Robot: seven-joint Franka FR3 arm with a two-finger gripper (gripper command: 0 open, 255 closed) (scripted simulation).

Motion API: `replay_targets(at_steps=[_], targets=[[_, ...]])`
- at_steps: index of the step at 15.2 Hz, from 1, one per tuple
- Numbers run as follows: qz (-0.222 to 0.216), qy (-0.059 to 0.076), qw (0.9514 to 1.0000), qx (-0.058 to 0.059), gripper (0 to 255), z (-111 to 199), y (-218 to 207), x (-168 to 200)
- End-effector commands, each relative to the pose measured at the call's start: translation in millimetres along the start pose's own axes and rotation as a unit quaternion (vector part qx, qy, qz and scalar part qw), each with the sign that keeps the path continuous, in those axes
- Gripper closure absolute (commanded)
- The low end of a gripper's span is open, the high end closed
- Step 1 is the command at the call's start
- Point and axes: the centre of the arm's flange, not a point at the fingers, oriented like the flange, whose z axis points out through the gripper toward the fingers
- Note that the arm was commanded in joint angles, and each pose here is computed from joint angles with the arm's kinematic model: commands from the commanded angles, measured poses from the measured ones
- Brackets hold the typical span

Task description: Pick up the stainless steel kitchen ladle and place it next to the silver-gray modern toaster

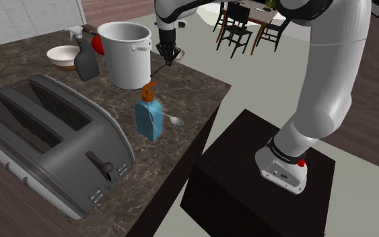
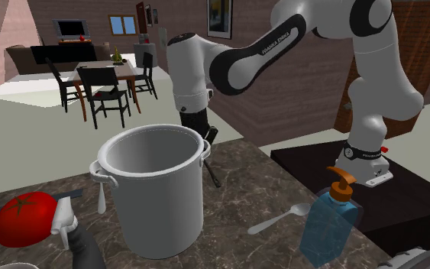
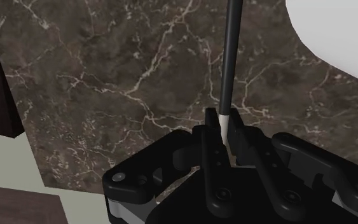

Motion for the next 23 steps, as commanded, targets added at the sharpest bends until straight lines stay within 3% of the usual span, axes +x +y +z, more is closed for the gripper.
replay_targets(at_steps=[1,23], targets=[[0.0,0.0,1.0,0.0,255,-12,2,0],[0.0,0.0,1.0,0.0,255,-127,15,3]])
